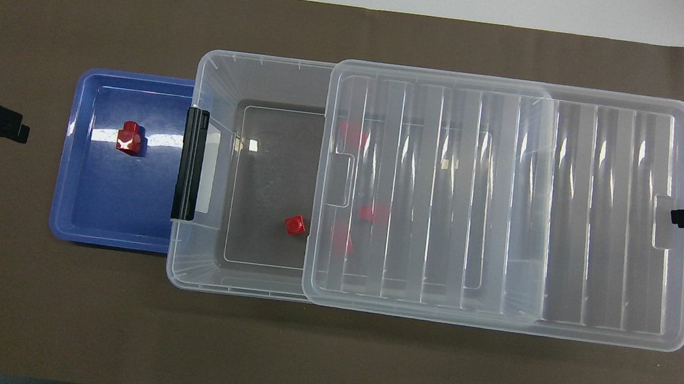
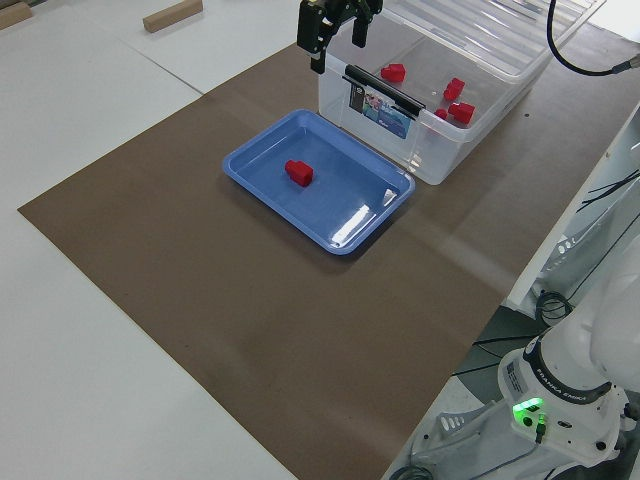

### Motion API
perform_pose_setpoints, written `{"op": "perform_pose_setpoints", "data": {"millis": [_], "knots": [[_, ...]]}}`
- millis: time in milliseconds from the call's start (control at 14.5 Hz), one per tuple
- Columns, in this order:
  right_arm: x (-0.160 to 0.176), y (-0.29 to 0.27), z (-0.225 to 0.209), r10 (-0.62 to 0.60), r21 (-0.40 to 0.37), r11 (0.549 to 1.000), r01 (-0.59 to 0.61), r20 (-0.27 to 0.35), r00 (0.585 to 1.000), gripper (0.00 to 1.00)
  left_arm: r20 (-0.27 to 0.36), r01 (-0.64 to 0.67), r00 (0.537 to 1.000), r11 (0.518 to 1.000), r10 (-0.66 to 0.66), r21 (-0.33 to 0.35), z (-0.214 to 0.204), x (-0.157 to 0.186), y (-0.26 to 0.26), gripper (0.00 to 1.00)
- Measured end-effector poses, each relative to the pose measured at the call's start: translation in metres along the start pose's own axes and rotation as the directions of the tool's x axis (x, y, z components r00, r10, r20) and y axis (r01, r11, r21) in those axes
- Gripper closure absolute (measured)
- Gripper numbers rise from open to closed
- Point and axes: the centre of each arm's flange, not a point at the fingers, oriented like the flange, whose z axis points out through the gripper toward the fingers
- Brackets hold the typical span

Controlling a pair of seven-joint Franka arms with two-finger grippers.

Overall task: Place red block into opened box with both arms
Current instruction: 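Slide the clear lid with the right gripper away from the blue tray, then withdraw the right gripper while the left gripper reaches the red block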

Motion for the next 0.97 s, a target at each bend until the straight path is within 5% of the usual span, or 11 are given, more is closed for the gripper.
{"op": "perform_pose_setpoints", "data": {"millis": [552,966], "knots": [[-0.006,0.016,-0.002,-0.014,-0.004,1.0,0.014,-0.002,1.0,0.0,-0.002,-0.006,1.0,1.0,0.006,0.001,0.012,-0.001,0.004,0.0],[-0.003,0.016,-0.006,-0.024,-0.008,1.0,0.024,-0.006,1.0,0.0,-0.068,-0.015,0.998,1.0,0.016,0.008,0.102,0.01,0.026,0.0]]}}
